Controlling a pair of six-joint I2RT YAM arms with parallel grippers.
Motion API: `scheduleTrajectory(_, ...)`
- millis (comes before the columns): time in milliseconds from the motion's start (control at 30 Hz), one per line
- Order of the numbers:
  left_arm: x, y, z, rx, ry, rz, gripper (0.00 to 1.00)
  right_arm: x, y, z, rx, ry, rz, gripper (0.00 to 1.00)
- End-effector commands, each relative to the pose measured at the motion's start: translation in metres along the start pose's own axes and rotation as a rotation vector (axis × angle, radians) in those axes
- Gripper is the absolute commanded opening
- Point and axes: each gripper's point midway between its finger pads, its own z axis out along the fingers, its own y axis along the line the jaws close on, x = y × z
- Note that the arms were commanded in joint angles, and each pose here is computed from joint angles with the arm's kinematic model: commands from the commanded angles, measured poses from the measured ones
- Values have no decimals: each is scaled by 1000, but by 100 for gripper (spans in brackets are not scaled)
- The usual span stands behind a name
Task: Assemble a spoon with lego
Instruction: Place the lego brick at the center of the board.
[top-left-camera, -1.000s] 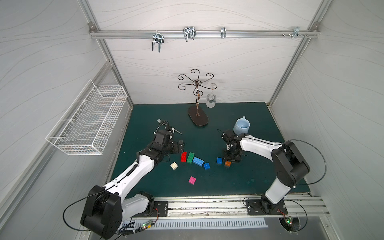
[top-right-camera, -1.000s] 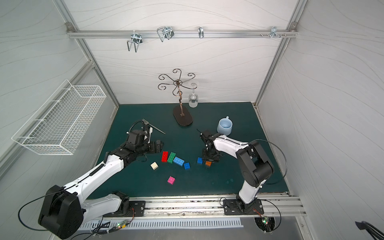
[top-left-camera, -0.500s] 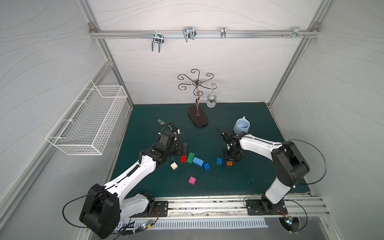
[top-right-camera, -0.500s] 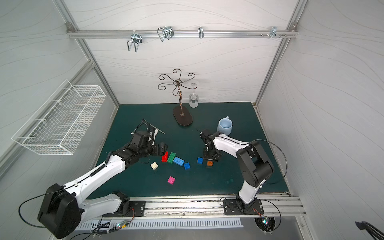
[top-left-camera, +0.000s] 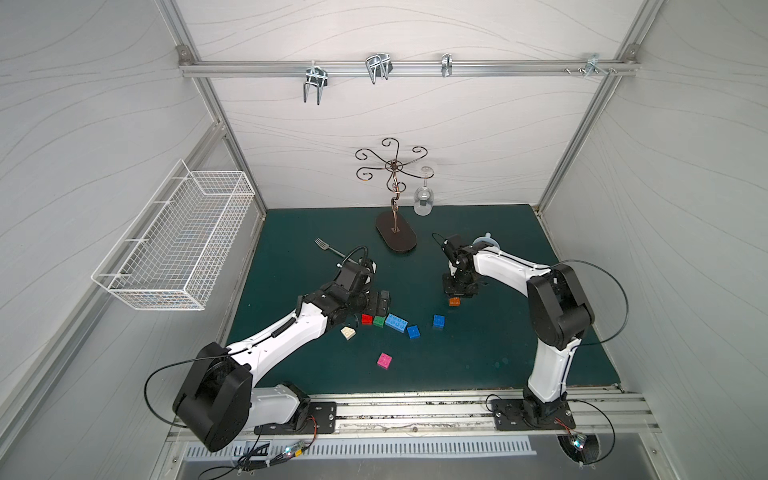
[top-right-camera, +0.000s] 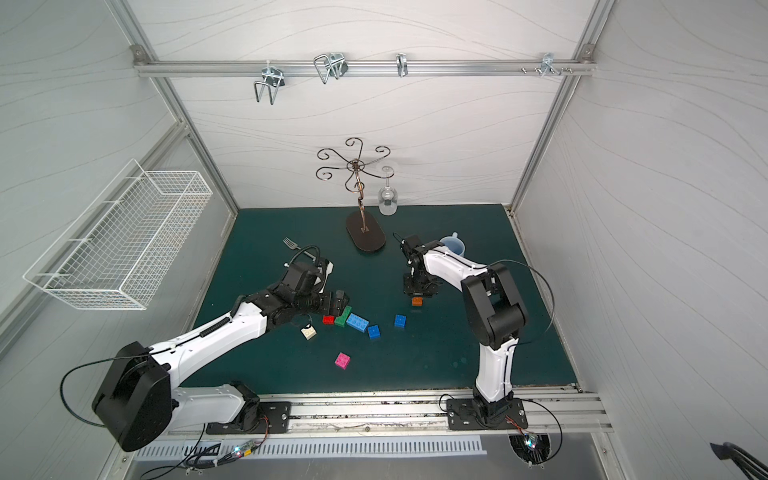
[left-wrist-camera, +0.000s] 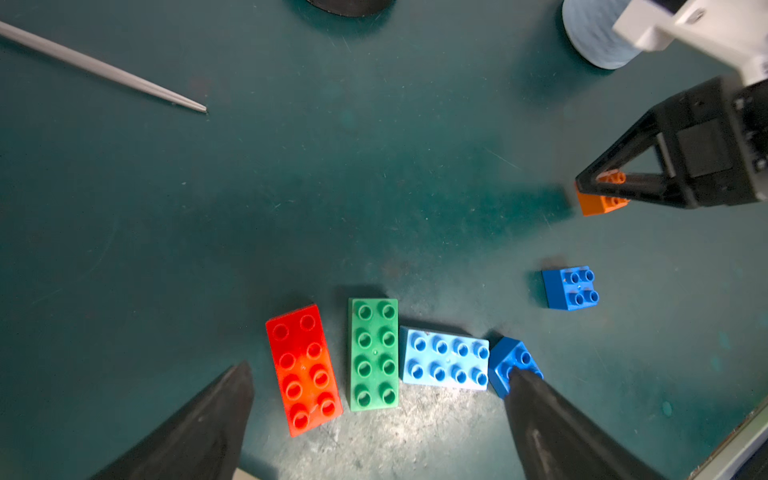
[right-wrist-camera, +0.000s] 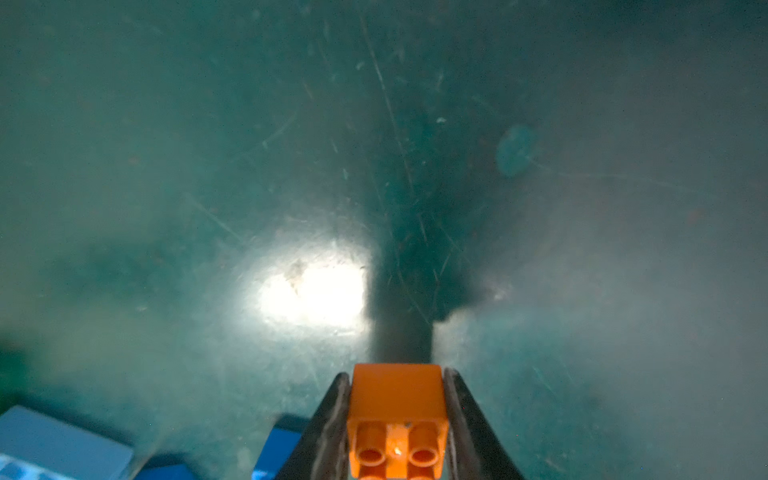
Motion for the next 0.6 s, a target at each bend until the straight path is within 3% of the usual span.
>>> scheduleTrajectory(0, -30, -13, -6, 30, -85, -8, 100, 3, -4, 4, 17, 42, -19, 30)
scheduleTrajectory(300, -25, -11, -5, 20, -67, 5, 100, 4, -5, 7, 28, 62, -18, 39)
scheduleTrajectory(567, -19, -14, -17, 37, -81, 1, 100, 9, -3, -24, 28, 16, -19, 63)
